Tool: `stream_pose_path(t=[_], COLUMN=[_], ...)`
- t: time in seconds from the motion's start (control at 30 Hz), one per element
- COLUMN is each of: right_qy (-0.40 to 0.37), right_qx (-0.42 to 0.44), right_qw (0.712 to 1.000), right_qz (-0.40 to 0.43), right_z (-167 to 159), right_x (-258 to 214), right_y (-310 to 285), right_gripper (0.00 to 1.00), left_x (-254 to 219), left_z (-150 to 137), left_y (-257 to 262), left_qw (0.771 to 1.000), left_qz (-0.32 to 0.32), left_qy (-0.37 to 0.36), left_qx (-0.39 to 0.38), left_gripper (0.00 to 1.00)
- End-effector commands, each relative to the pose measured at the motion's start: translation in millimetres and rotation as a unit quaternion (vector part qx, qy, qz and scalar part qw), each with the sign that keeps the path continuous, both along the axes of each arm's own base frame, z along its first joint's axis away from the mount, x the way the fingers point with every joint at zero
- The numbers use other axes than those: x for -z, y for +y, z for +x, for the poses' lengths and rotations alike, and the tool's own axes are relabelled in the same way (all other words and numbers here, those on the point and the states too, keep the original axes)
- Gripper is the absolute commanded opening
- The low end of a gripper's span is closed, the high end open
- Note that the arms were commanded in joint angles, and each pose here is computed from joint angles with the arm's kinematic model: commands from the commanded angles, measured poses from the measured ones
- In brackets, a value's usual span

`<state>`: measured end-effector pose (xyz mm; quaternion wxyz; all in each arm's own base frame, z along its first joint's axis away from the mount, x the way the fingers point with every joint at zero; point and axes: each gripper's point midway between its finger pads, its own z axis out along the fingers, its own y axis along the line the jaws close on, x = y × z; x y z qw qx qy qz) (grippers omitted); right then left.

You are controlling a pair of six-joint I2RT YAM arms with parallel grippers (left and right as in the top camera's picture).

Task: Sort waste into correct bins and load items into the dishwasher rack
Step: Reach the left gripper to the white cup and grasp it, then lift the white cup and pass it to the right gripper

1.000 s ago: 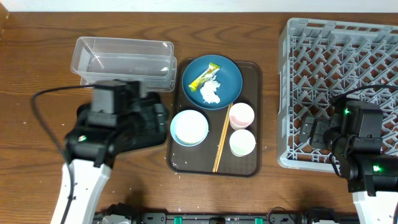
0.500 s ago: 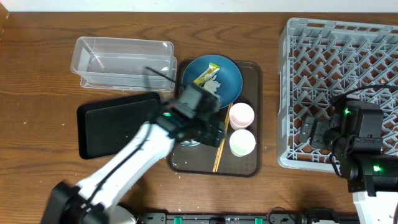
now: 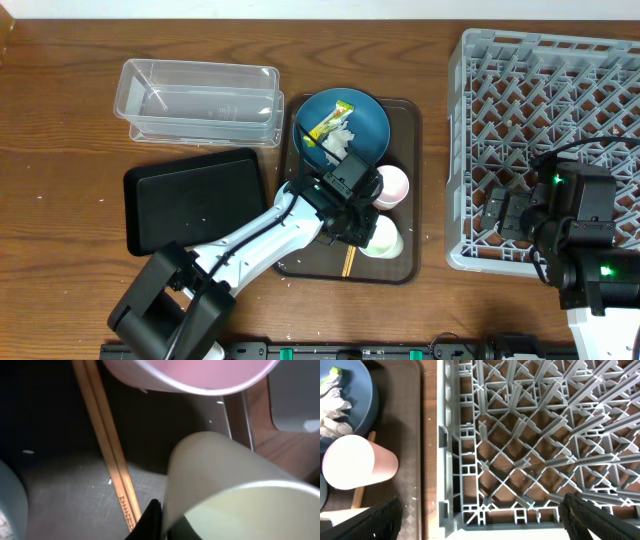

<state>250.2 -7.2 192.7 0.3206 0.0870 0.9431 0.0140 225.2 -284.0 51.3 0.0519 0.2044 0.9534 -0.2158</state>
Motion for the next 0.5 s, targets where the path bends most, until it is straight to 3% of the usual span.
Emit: stream_pose_path(t=[0.0,0.13,0.3,0.4,0.47], right_qy=[-0.007,0.006,0.001,-0.02,-0.04], right_qx=[0.0,0.023,0.077,0.047,-0.069], right_qw=[1.0,0.999,0.995,0.999,0.995], right_qz=[-0.017,-0.046,-0.056,-0.004,0.053], right_z=[0,-5,-7,6,17], right_x=[-7,-5,-7,-11,-17], right_y=[-4,-16,-30,-10,30], right_gripper=[0.99,0.99,0.99,0.96,0.96], left_x=[-19,-49,-89,-119,-141], left_z=[7,14,43,58,64], left_y=[-2,15,57,61,53], left_qw=[1.0,0.998,0.98,0.96,0.944], left_qz=[-0.019,-0.036,-0.083,-0.186,-0.272], left_qy=[-0.015,-0.026,-0.019,0.023,0.047], left_qx=[-0.007,-0.046,-0.182,-0.209,-0.178], left_gripper=[0.06,0.06,0.06,0.06,0.06])
